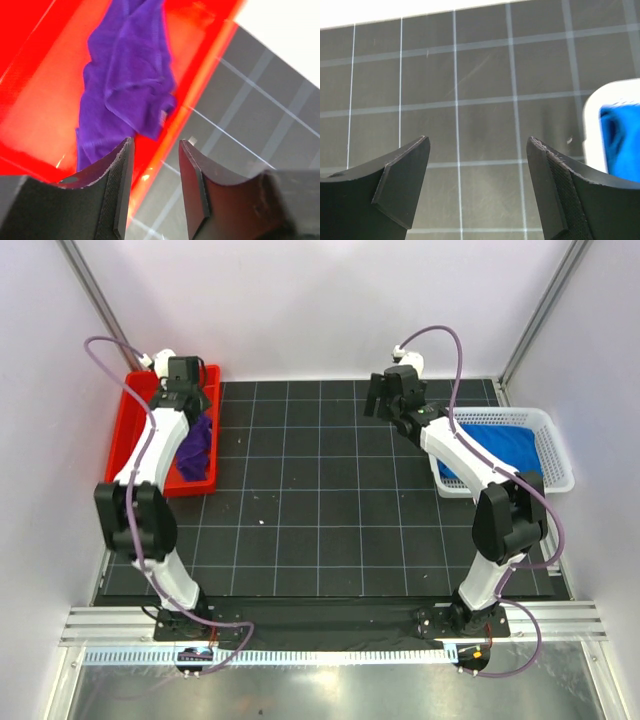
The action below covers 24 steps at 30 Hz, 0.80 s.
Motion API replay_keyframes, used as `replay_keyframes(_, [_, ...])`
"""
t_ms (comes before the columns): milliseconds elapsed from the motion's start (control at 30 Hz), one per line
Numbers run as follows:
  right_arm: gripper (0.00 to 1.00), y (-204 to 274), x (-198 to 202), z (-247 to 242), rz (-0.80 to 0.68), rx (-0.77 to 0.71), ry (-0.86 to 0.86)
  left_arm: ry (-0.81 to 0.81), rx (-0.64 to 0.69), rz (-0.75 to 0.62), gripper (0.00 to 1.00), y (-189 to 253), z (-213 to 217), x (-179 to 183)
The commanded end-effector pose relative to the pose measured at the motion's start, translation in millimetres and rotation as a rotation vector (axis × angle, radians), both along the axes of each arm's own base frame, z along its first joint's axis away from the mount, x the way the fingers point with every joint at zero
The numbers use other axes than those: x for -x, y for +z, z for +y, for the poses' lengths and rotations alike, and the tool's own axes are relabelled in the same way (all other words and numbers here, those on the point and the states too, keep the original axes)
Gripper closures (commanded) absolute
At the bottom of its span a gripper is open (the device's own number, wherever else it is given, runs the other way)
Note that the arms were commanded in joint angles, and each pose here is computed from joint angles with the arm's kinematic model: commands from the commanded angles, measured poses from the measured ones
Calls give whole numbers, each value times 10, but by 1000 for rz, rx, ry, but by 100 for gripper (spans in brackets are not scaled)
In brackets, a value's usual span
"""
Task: Fold and stack the towels
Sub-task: Grab crumpled towel
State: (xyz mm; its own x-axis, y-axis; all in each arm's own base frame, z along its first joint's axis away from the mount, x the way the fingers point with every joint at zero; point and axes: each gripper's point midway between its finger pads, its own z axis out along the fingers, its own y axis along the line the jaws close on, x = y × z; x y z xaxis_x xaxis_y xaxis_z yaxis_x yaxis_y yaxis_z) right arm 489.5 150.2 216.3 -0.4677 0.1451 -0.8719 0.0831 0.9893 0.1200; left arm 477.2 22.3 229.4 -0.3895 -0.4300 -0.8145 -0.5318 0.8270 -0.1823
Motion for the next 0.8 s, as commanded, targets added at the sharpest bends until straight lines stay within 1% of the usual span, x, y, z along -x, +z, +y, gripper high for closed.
replay_keyframes(0, [16, 193, 46, 207, -59, -130, 74, 97, -32, 2, 56, -207, 329, -347])
replay_keyframes(67, [18, 149, 86, 247, -47, -144, 98, 115, -46, 6, 56, -317, 403, -491])
replay_keyframes(100, [18, 152, 90, 288, -53, -160, 115, 143, -49, 19, 56, -423, 579, -577])
replay_keyframes(133, [18, 151, 98, 294, -56, -165, 119, 147, -50, 23, 57, -494, 629, -642])
replay_keyframes(200, [19, 125, 117, 318, -48, -171, 133, 162, -62, 43, 57, -607, 738, -711])
replay_keyframes(233, [19, 114, 117, 328, -44, -173, 137, 161, -58, 66, 57, -748, 770, -768])
replay_keyframes(433, [19, 98, 137, 379, -42, -202, 154, 188, -54, 125, 58, -1046, 923, -783])
replay_keyframes(767, [21, 19, 135, 445, -17, -216, 174, 182, -25, 168, 60, -1298, 1033, -779])
